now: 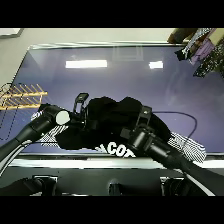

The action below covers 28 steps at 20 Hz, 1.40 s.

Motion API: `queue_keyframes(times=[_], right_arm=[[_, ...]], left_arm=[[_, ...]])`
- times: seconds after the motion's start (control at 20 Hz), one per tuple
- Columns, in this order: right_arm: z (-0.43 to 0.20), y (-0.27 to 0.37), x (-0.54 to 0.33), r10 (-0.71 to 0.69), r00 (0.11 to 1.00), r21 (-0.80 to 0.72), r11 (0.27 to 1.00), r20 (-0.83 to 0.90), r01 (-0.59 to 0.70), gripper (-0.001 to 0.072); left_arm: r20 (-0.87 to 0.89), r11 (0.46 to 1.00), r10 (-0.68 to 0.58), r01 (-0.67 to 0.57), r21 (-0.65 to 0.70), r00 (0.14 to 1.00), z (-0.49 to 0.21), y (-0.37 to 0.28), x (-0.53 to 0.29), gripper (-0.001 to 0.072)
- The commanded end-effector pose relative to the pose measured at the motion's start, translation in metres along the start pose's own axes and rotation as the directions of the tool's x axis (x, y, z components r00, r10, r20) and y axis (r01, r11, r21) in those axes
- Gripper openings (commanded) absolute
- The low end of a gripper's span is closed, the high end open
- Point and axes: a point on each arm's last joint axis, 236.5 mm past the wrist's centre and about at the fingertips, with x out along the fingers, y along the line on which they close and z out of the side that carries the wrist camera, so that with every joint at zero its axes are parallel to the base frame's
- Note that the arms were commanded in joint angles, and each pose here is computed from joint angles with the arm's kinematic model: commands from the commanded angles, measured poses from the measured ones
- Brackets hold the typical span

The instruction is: Fold the clothes and pants, and hang the long-sleeved shirts on hangers.

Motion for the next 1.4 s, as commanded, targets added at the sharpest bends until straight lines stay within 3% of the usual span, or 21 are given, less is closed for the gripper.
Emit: queue_keyframes(times=[0.0,0.2,0.3,0.55,0.9,1.25,1.3,1.35], right_arm=[[0.014,-0.001,-0.062,0.049,0.999,-0.05,0.998,-0.013,-0.049,0.0026],[0.021,-0.001,-0.109,0.097,0.993,-0.1,0.99,-0.062,-0.103,0.0026],[0.027,0.005,-0.117,0.186,0.97,-0.054,0.979,-0.158,-0.196,0.0026],[0.079,-0.004,-0.115,0.362,0.91,0.042,0.932,-0.201,-0.361,0.0027],[0.028,-0.008,-0.057,0.193,0.947,-0.122,0.966,-0.256,-0.23,0.0027],[0.028,0.005,-0.032,0.223,0.951,-0.054,0.969,-0.212,-0.24,0.0027],[0.028,0.006,-0.031,0.222,0.951,-0.054,0.97,-0.213,-0.239,0.0027],[0.029,0.007,-0.03,0.222,0.952,-0.054,0.97,-0.213,-0.239,0.0027]], left_arm=[[-0.026,1.0,0.006,-0.005,0.007,1.0,0.0,0.004,-0.025,0.002],[-0.003,1.0,-0.001,0.002,0.019,1.0,0.007,0.003,-0.046,0.0019],[0.017,1.0,-0.021,0.021,0.021,1.0,0.013,-0.005,-0.051,0.0019],[0.126,0.997,-0.066,0.071,-0.035,0.99,0.043,-0.02,-0.066,0.0019],[0.137,0.994,-0.065,0.077,-0.079,0.988,0.049,-0.02,-0.058,0.002],[0.11,0.991,-0.056,0.068,-0.113,0.992,0.048,-0.016,-0.047,0.0023],[0.11,0.991,-0.056,0.068,-0.114,0.992,0.048,-0.016,-0.047,0.0046],[0.11,0.991,-0.056,0.068,-0.114,0.992,0.047,-0.016,-0.047,0.0149]])
